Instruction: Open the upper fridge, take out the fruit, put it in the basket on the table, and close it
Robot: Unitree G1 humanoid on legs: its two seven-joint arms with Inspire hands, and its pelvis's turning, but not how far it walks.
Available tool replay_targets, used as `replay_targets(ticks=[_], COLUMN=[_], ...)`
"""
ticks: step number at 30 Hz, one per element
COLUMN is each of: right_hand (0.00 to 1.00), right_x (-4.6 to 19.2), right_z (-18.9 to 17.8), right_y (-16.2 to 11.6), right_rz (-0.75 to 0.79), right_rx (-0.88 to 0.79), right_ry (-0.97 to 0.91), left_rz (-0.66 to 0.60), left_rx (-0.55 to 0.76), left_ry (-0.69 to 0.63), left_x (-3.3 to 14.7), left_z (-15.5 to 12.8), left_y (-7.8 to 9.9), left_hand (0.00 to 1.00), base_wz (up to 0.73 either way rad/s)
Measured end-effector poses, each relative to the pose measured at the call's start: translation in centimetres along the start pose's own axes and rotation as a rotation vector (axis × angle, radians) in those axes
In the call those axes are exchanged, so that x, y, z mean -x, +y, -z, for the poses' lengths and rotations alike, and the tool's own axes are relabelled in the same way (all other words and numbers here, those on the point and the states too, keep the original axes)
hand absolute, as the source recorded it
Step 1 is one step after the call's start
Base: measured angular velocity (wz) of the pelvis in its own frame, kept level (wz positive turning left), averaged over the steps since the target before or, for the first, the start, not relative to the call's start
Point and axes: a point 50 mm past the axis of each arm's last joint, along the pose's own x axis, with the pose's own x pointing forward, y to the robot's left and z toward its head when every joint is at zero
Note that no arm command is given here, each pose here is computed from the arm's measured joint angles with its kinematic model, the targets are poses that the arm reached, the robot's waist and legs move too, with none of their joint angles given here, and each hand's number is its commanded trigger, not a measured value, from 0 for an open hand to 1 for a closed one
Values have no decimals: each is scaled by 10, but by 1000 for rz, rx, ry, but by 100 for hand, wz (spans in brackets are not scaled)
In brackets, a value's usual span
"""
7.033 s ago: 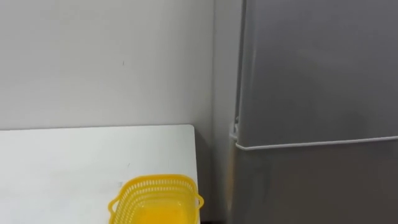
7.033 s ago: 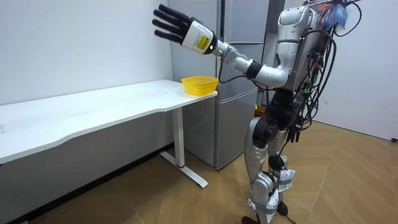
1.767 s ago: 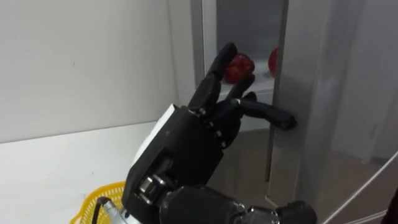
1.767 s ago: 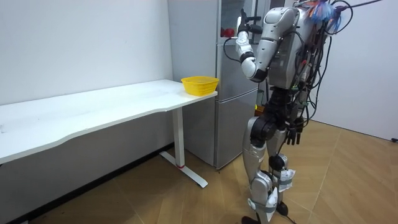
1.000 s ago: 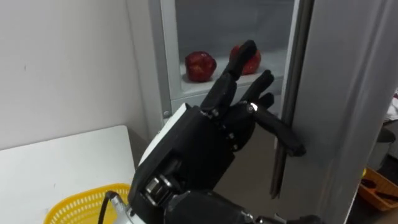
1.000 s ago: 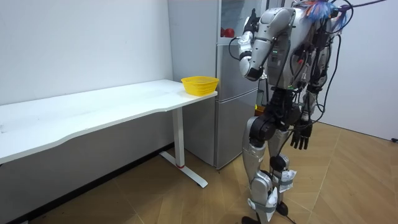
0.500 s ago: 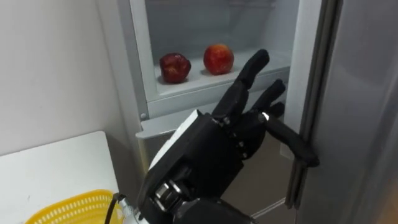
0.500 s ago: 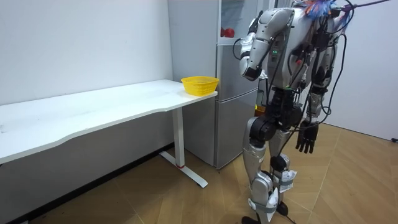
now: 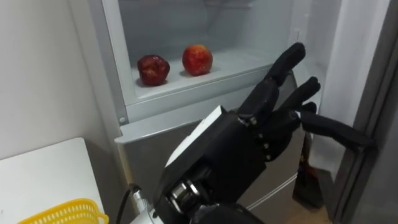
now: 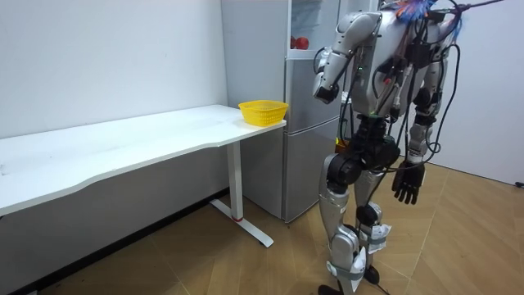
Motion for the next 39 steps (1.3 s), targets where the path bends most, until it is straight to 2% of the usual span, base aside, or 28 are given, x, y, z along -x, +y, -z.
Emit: replay_targets(ticks=[12, 21, 27, 39], right_hand=[0, 0, 0, 0], right_x=[0, 0, 0, 0], right_z=[0, 0, 2, 7], right_y=[-2, -3, -3, -3], right_rz=[7, 24, 32, 27], right_rx=[-34, -32, -36, -48], right_ry=[-8, -25, -20, -1], left_rz=[26, 48, 65, 59], left_rx=[9, 24, 15, -63], left_ry=[15, 30, 39, 49], left_x=[-9, -11, -19, -31], left_z=[6, 11, 14, 14], left_y=[2, -3, -1, -4], left_hand=[0, 0, 0, 0], base_wz=[-4, 0, -5, -4])
